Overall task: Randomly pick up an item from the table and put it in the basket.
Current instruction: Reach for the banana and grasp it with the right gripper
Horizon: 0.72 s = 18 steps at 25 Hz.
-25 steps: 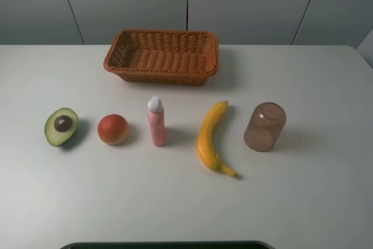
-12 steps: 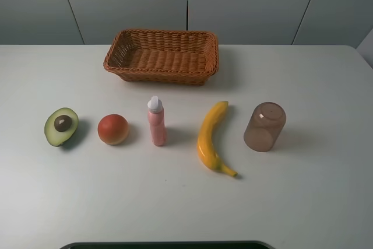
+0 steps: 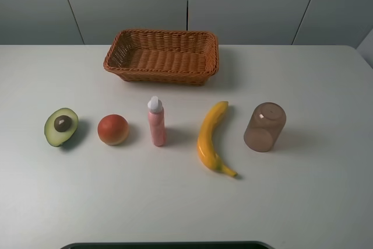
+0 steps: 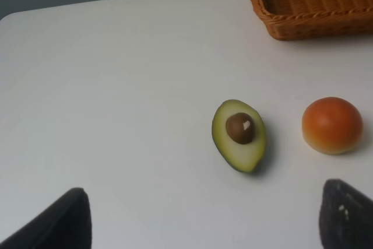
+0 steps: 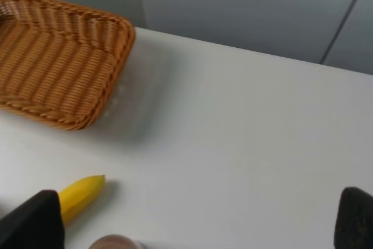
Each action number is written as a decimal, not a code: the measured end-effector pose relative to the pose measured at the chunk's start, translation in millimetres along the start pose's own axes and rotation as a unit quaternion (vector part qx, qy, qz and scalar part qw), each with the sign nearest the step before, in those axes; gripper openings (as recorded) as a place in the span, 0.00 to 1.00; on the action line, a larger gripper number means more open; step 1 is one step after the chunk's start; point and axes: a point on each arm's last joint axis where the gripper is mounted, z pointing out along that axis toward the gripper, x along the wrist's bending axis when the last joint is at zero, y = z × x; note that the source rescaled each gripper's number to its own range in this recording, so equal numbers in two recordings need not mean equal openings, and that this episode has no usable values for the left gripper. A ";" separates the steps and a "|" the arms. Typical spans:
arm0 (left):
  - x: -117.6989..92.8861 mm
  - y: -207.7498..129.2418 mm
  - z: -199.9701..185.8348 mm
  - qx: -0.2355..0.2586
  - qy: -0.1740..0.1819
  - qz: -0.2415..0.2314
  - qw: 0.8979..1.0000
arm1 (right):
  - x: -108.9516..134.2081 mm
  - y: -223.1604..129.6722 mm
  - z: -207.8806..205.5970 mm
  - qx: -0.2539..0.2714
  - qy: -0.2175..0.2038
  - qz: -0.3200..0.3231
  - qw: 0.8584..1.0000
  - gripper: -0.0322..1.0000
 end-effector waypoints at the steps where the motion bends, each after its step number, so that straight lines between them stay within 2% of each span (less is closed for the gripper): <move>1: 0.0 0.0 0.0 0.000 0.000 0.000 1.000 | 4.2 6.9 12.2 0.012 0.013 -0.013 1.000 1.00; 7: 0.0 0.0 0.0 0.000 0.000 0.000 1.000 | 41.1 22.8 86.5 0.095 0.073 -0.058 0.991 1.00; 12: 0.0 0.0 0.0 0.000 0.000 0.003 1.000 | 67.4 15.3 140.0 0.170 0.098 -0.039 0.980 1.00; 18: 0.0 0.0 0.0 0.000 0.000 0.003 1.000 | 103.0 1.0 180.5 0.221 0.107 -0.007 0.969 1.00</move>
